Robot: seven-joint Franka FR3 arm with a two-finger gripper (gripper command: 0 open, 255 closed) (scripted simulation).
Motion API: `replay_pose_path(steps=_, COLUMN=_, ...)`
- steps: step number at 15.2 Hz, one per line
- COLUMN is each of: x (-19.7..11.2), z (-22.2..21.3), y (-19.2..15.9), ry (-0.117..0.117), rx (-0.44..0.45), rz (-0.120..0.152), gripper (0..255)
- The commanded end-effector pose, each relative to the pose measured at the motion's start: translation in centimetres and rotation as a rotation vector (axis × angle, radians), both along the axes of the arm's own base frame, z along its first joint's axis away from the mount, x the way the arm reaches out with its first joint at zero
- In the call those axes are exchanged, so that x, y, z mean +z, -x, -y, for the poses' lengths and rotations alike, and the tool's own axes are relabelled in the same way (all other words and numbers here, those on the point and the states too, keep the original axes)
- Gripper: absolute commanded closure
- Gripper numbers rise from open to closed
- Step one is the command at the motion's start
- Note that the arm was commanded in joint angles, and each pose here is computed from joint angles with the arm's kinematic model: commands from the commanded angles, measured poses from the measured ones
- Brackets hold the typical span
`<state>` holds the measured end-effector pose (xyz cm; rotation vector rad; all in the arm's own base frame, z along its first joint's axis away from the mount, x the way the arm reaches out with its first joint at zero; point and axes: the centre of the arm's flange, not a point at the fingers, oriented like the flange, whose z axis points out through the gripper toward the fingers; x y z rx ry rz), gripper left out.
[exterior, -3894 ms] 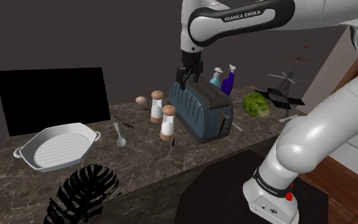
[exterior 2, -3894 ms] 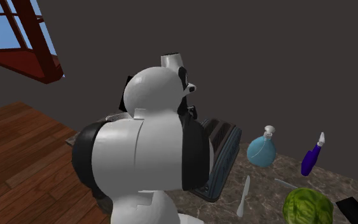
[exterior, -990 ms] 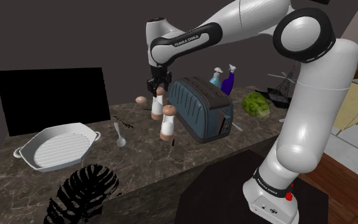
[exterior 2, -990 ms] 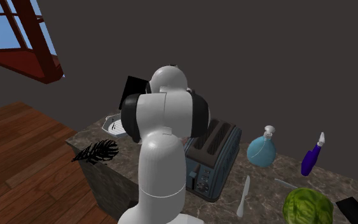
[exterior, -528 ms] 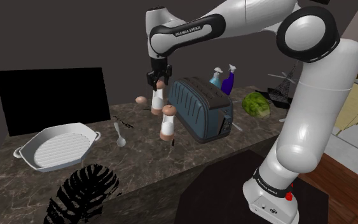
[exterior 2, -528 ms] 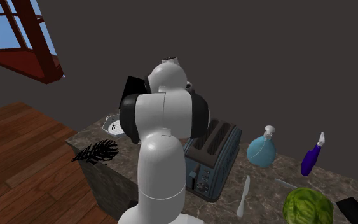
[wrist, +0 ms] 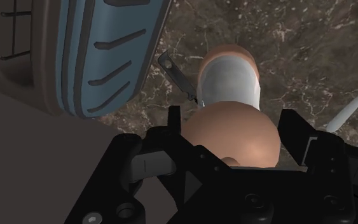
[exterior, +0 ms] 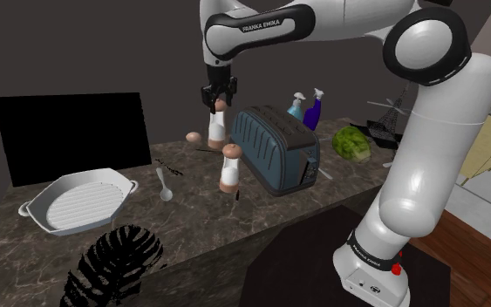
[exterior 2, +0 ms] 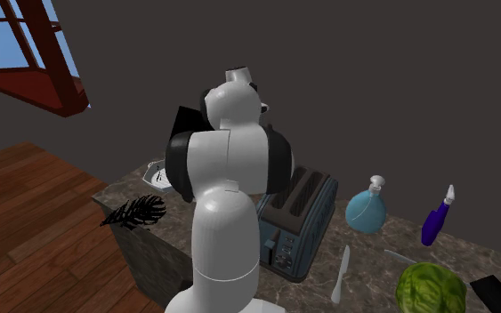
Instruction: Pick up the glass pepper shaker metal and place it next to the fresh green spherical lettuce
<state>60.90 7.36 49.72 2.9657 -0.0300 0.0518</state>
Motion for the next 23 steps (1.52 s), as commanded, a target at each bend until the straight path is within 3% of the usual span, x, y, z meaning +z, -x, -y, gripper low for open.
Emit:
replay_pose_path(steps=1, x=1.2, z=0.0, y=0.0, ry=0.000, rx=0.000, rz=0.000, gripper=255)
replay_pose_path(steps=23, x=12.8, z=0.0, y=0.0, ry=0.000, rx=0.000, rz=0.000, gripper=255)
